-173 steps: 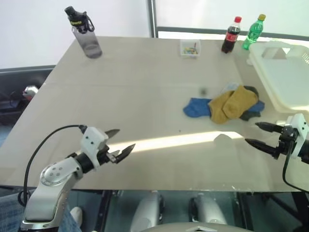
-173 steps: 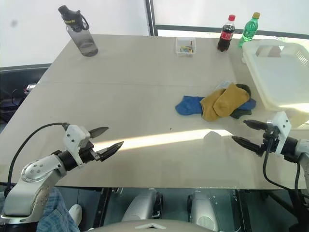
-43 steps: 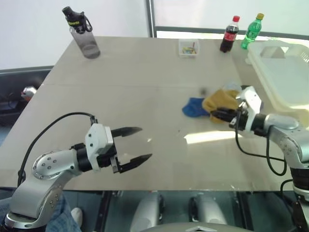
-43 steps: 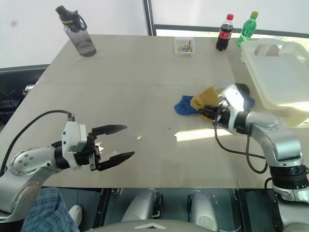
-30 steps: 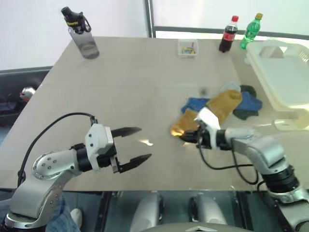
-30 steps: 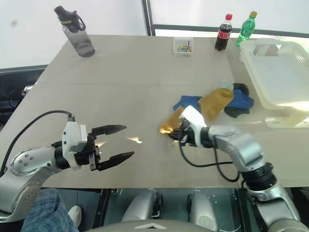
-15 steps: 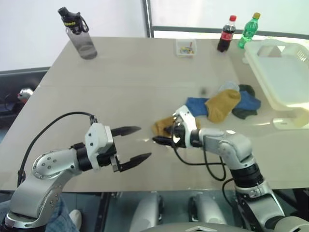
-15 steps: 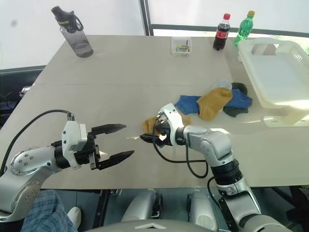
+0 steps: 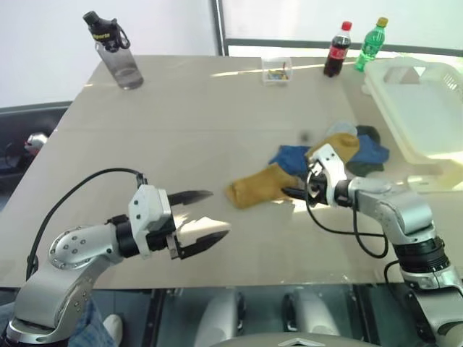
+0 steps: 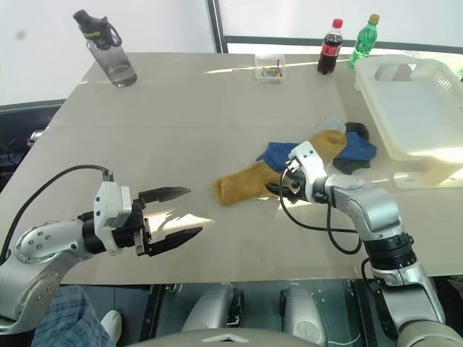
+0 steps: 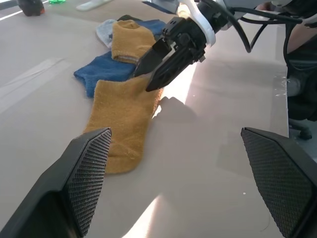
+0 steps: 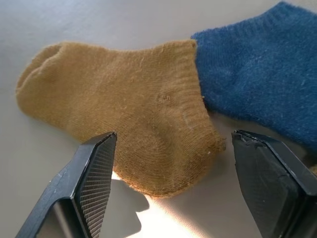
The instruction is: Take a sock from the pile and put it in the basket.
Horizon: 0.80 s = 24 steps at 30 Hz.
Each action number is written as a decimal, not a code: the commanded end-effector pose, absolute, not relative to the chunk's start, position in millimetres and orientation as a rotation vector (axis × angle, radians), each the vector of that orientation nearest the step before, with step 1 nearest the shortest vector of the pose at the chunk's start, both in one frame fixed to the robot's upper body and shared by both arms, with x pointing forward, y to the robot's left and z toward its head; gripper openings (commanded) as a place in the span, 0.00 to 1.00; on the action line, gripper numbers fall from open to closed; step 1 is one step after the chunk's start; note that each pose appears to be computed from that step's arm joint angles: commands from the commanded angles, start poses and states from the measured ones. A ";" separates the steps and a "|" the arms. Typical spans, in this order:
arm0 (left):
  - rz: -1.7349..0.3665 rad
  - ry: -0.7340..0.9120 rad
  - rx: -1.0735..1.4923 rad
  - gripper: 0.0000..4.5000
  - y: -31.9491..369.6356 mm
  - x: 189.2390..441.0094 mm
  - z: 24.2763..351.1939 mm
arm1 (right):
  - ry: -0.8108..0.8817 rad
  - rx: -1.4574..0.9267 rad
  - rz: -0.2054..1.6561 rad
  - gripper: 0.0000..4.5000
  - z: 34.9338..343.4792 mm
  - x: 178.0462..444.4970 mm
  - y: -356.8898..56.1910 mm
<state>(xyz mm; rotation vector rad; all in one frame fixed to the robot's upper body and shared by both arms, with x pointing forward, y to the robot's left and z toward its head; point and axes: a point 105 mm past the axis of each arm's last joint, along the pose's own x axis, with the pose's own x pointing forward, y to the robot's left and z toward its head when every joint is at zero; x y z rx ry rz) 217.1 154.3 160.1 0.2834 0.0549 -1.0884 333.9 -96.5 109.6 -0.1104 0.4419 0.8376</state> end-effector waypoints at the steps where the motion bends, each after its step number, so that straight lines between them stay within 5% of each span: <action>1: -1.104 0.017 0.308 1.00 150.4 212.8 170.6 | 0.403 -0.145 0.853 0.68 112.5 333.0 -92.9; 7: -1.104 0.021 0.303 1.00 149.8 211.8 170.2 | 0.415 -0.201 0.927 0.02 106.7 319.0 -91.6; 19: -1.115 0.027 0.298 1.00 147.9 210.7 168.1 | 0.584 -0.239 1.159 0.02 92.4 266.9 -104.6; 24: -1.118 0.026 0.299 1.00 147.7 211.0 168.5 | 0.583 -0.274 1.064 0.02 92.2 280.5 -127.4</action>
